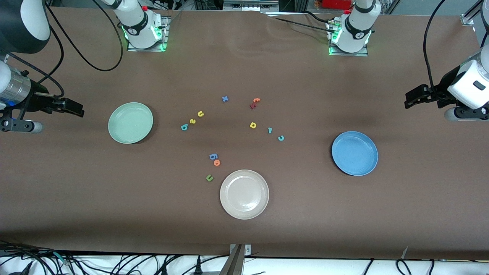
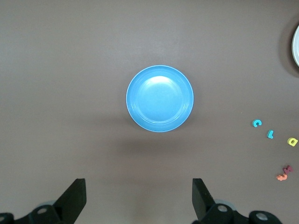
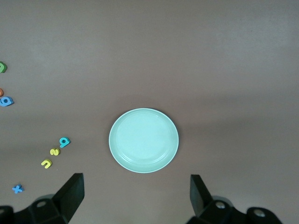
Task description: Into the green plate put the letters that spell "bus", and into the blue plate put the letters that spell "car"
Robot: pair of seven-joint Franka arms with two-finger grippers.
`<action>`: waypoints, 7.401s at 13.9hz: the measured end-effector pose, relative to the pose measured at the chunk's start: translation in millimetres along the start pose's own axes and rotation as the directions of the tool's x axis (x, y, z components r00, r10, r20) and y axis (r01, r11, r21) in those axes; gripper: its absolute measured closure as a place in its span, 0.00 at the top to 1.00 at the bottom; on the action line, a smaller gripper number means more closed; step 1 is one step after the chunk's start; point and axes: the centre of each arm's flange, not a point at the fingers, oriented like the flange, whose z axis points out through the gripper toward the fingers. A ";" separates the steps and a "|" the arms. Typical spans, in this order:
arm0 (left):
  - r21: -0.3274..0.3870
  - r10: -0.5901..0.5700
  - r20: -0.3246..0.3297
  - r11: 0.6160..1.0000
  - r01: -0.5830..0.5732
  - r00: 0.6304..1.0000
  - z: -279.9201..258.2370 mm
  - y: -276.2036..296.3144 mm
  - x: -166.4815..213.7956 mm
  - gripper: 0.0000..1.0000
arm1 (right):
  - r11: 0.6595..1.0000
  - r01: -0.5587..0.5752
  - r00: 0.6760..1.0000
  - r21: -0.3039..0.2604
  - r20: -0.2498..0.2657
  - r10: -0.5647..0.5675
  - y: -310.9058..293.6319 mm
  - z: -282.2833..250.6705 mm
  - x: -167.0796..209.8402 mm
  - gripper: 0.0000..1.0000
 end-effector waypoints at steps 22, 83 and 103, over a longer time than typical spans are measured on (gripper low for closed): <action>0.000 0.002 0.000 1.000 -0.002 1.000 0.2 1.2 0.0 1.00 | 1.000 0.000 1.000 0.000 0.000 0.000 -1.3 0.0 -0.1 1.00; 0.003 0.186 0.048 0.982 -0.187 0.981 29.1 71.6 12.5 1.00 | 0.777 -0.627 0.779 0.066 0.018 0.627 -230.8 370.0 -79.2 0.91; -0.197 0.371 0.051 0.914 -0.355 0.927 147.6 299.2 38.7 1.00 | 0.786 -0.612 0.790 0.082 0.017 0.613 -241.1 369.9 -82.9 0.35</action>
